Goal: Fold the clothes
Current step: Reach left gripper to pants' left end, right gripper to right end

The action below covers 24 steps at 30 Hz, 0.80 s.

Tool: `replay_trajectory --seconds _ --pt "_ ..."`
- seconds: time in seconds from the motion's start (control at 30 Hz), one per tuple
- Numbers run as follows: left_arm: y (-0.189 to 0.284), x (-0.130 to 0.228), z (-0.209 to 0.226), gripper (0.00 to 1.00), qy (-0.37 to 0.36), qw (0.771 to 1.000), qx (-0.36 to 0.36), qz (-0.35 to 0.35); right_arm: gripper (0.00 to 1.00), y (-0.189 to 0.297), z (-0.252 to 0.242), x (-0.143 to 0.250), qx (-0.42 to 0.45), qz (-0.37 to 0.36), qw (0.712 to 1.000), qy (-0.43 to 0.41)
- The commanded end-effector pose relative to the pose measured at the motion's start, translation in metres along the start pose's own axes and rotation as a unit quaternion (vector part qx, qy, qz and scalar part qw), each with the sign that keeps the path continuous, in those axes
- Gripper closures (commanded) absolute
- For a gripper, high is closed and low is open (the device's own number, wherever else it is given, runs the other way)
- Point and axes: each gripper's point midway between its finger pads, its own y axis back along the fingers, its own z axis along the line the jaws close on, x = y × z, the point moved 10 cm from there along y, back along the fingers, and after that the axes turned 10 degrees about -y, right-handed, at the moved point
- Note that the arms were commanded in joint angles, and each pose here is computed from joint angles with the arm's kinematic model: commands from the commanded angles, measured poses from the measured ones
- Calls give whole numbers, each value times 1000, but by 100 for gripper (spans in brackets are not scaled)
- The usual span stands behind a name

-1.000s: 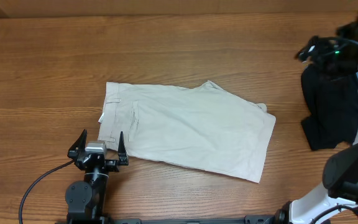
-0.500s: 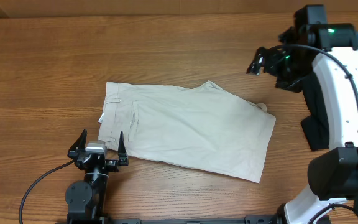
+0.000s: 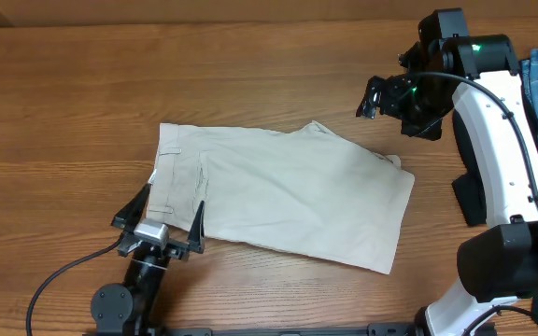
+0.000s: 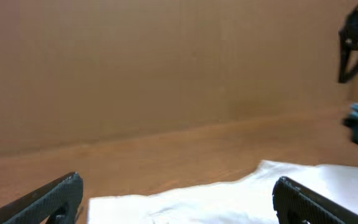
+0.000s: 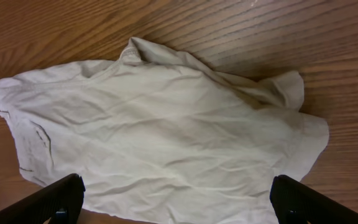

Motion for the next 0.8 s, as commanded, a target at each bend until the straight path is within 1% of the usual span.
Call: replay_trajectory --seconds 0.0,0.13,0.17,0.2,0.27,0.33,0.4,0.47,0.53,0.57,0.63,0.67,0.77 --pt "6 -45 0 0 5 999 28 -29 0 2 0 -3 2 -14 1000 4" --pt "4 -81 7 0 12 999 33 39 0 2 2 -6 -5 -26 1000 8" --pt "-2 -97 8 0 6 995 66 71 0 2 3 -7 -6 -28 1000 9" --pt "-7 -106 7 0 0 992 95 79 0 2 2 -7 -6 -27 1000 9" --pt "-16 -118 5 0 14 985 150 83 0 2 2 -6 -5 -26 1000 8" --pt "-24 -124 3 0 23 978 189 83 0 2 2 -6 -5 -26 1000 8" --pt "-33 -127 3 0 26 972 216 84 0 2 2 -6 -5 -26 1000 8" --pt "-42 -127 4 0 33 969 226 97 0 2 2 -6 -5 -26 1000 9" --pt "-53 -125 8 0 45 966 225 122 0 2 2 -6 -5 -26 1000 11" --pt "-59 -123 11 0 53 964 216 145 0 2 2 -6 -5 -26 1000 10" --pt "-70 -116 19 0 73 957 181 216 0 2 2 -6 -5 -26 1000 10" --pt "-80 -109 27 0 83 944 148 282 0 2 2 -6 -5 -26 1000 10" --pt "-101 -89 42 0 86 915 92 384 0 2 3 -7 -7 -30 999 11"
